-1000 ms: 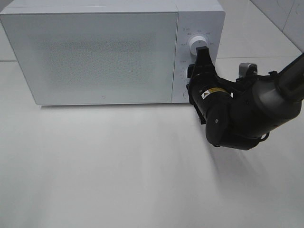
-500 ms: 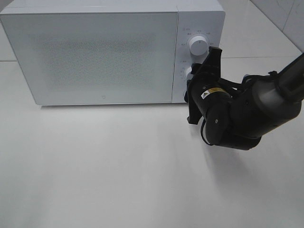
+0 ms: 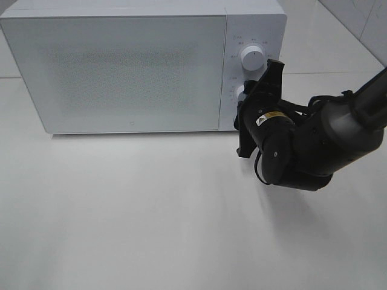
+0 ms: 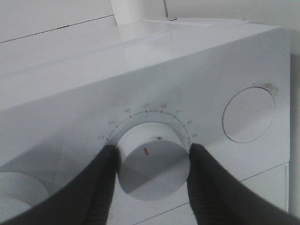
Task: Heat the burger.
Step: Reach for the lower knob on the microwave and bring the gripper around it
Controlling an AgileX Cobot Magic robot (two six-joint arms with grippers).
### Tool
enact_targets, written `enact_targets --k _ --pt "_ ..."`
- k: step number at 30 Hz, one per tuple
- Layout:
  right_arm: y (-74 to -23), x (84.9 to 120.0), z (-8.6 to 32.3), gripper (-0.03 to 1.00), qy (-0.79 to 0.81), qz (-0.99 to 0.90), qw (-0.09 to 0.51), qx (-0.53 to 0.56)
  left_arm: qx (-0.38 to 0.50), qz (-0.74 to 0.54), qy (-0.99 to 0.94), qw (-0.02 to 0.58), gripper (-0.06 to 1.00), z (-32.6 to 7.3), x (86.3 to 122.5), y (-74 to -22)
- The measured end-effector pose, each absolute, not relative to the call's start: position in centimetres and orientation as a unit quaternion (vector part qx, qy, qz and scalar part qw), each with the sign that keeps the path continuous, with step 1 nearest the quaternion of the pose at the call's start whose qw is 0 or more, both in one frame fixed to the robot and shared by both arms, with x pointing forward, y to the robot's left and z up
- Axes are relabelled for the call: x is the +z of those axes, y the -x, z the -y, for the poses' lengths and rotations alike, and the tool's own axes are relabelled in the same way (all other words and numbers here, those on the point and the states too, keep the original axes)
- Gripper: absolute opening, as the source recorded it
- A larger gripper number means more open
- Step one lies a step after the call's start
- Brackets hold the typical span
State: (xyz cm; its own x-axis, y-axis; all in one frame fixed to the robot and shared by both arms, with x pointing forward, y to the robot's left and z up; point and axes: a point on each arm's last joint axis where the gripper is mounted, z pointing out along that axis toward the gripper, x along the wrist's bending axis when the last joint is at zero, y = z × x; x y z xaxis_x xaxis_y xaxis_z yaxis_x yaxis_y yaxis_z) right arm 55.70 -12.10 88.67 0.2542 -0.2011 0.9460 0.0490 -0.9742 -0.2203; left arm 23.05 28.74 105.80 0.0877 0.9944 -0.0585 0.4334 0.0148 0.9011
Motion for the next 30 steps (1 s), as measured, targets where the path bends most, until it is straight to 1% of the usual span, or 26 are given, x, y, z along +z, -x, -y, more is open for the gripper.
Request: enact_targets --k 19,22,23,25,26,27,29,30 --pt "-55.69 88.73 12.17 0.42 0.786 -0.053 0.074 -0.611 0.342 -0.582 -0.613 0.410 0.98 -28.74 105.80 -23.05" --pt "-55.72 88.75 12.14 0.44 0.787 -0.054 0.072 -0.610 0.342 -0.582 -0.613 0.410 0.98 -28.74 105.80 -23.05" --pt "-55.69 88.76 12.07 0.47 0.787 -0.050 0.071 -0.611 0.342 -0.582 -0.613 0.410 0.98 -28.74 105.80 -23.05" --pt "-55.68 88.82 11.97 0.48 0.786 -0.047 0.072 -0.613 0.342 -0.582 -0.613 0.410 0.98 -28.74 105.80 -23.05" --pt "-55.62 88.89 11.82 0.52 0.783 -0.043 0.073 -0.616 0.342 -0.582 -0.613 0.410 0.98 -28.74 105.80 -23.05" --pt "-55.62 88.89 11.82 0.52 0.783 -0.043 0.073 -0.616 0.342 -0.582 -0.613 0.410 0.98 -28.74 105.80 -23.05" --pt "-55.60 88.99 11.73 0.57 0.780 -0.033 0.071 -0.621 0.342 -0.582 -0.613 0.410 0.98 -28.74 105.80 -23.05" --pt "-55.60 88.99 11.73 0.57 0.780 -0.033 0.071 -0.621 0.342 -0.582 -0.613 0.410 0.98 -28.74 105.80 -23.05"
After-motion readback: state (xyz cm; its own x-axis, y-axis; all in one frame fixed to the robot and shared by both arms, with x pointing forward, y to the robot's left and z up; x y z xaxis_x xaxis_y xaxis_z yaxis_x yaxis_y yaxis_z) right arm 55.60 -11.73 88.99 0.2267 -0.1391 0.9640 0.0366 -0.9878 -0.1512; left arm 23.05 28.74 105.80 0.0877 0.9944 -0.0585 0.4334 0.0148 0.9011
